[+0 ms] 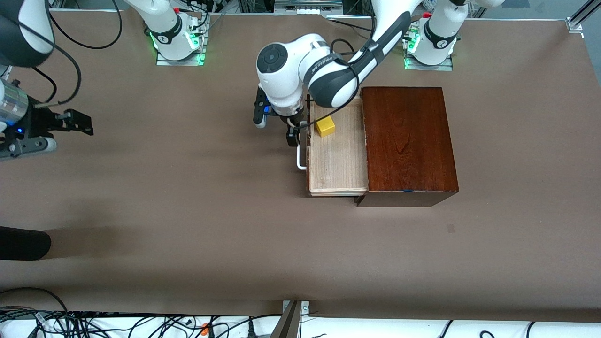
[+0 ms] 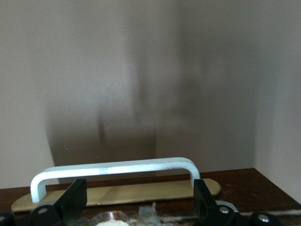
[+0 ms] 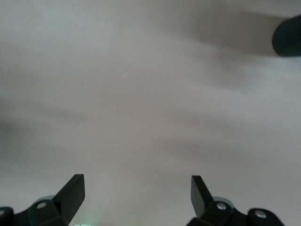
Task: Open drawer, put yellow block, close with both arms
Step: 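Push the drawer shut with the left gripper while the right gripper retreats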
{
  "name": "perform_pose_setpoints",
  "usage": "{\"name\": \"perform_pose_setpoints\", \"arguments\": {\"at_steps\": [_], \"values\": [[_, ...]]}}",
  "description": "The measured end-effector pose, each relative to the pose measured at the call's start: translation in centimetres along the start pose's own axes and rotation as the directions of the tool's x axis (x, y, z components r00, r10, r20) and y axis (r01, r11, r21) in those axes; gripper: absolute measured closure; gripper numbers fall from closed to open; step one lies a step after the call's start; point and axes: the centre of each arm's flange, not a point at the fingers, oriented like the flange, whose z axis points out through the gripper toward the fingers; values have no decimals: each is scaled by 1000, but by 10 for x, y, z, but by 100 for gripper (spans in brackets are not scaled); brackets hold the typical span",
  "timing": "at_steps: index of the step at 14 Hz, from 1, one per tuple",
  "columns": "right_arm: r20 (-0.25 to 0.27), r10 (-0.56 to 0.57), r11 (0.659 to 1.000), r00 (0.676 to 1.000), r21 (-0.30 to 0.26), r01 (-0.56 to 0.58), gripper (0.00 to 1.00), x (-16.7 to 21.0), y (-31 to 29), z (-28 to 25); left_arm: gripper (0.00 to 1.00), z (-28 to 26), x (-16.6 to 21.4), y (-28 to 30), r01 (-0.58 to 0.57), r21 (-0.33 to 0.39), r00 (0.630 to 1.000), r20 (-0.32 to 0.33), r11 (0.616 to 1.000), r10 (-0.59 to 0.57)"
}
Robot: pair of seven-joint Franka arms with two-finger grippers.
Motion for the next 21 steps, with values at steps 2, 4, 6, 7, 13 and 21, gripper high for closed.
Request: {"name": "perform_pose_setpoints", "arguments": {"at_steps": [2, 4, 6, 7, 13, 21], "values": [[7, 15, 1000, 1000, 3, -15, 0, -19, 7, -16, 0, 9, 2, -2, -2, -1, 1000, 2, 1000, 2], [-13, 40, 999, 999, 5, -40, 0, -29, 22, -25, 0, 11, 1, -4, 1, -1, 1000, 3, 1000, -1], [-32, 47, 999, 998, 3, -47, 0, -31, 25, -29, 0, 9, -1, -7, 7, 5, 1000, 1, 1000, -7], [-35, 42, 999, 999, 3, -42, 0, -29, 22, -30, 0, 7, -2, -9, 9, 7, 1000, 0, 1000, -9], [-39, -1, 1000, 999, -3, 1, 0, -22, -1, -31, 0, 10, -11, -15, 36, -6, 999, 26, 999, -36], [-34, 22, 1000, 999, 0, -22, 0, -25, 11, -29, 0, 3, -22, -13, 55, -29, 992, 115, 998, -52]]}}
